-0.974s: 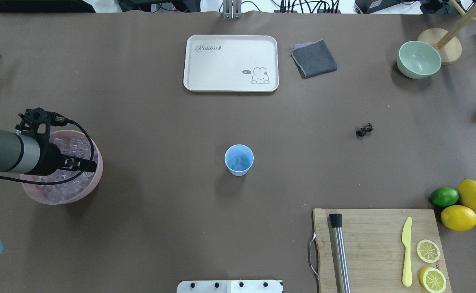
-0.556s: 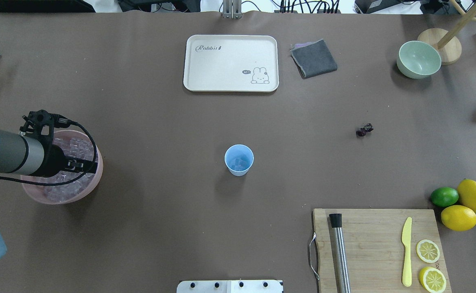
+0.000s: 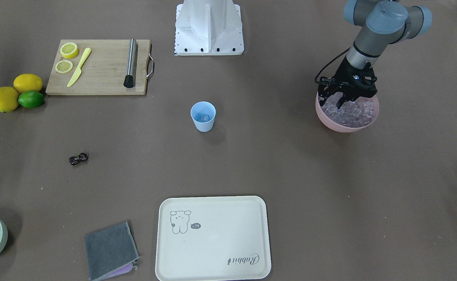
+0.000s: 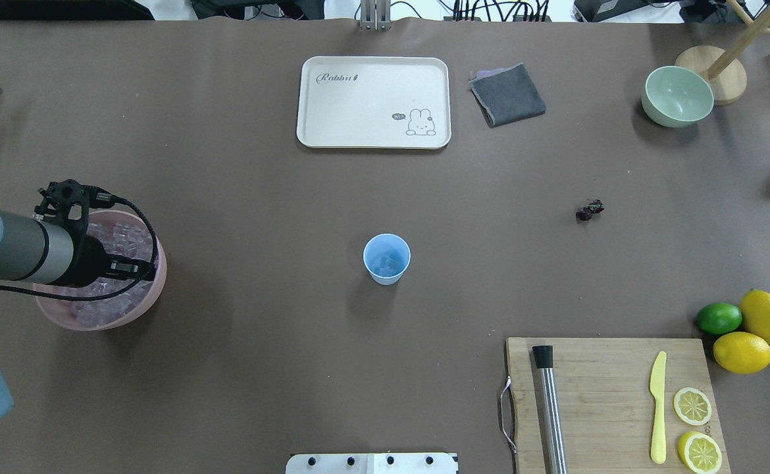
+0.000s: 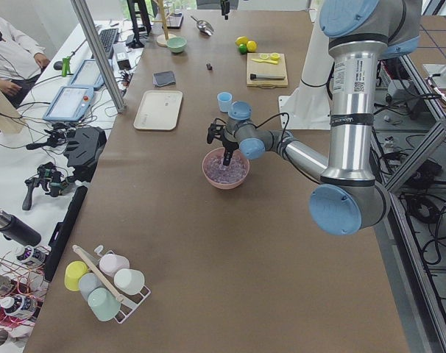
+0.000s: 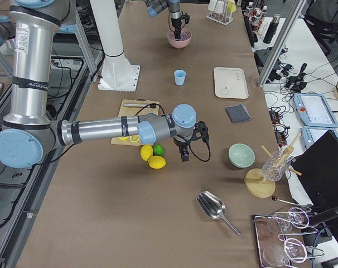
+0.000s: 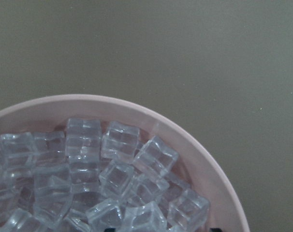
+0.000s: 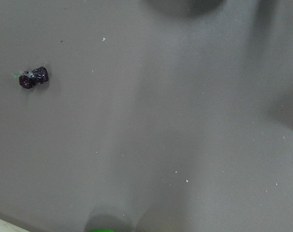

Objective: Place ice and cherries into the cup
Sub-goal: 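Grasp a third ice cube from the bowl with the left gripper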

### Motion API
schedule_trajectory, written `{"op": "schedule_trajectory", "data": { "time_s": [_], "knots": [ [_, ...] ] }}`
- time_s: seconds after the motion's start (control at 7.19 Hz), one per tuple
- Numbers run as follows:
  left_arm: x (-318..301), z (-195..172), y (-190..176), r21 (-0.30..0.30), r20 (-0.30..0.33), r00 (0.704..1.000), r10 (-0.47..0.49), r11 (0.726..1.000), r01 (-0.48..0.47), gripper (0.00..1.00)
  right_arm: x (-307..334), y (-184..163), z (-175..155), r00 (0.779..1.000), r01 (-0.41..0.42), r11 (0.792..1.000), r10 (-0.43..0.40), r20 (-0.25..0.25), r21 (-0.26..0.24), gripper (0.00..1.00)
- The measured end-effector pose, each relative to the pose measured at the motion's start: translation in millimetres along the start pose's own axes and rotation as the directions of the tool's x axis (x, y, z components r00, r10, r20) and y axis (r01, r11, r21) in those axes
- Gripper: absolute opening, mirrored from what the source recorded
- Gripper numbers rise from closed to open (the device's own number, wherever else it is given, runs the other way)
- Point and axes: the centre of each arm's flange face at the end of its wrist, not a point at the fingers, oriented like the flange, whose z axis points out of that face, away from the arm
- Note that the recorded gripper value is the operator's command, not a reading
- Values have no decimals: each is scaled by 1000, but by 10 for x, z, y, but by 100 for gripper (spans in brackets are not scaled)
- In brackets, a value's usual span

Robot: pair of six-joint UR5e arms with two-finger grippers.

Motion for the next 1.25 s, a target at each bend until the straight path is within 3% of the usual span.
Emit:
{"op": "schedule_trajectory", "data": {
  "time_s": [0.83,1.25],
  "knots": [
    [73,-177,-14,10,-23,1000,4,1000,-3,0,6,17,5,1000,-2,1000,2,2,-2,99],
    [12,-615,-197,-8,-99,995,-30,1000,30,0,-3,12,-2,1000,-1,1000,1,2,-1,99]
  ]
}}
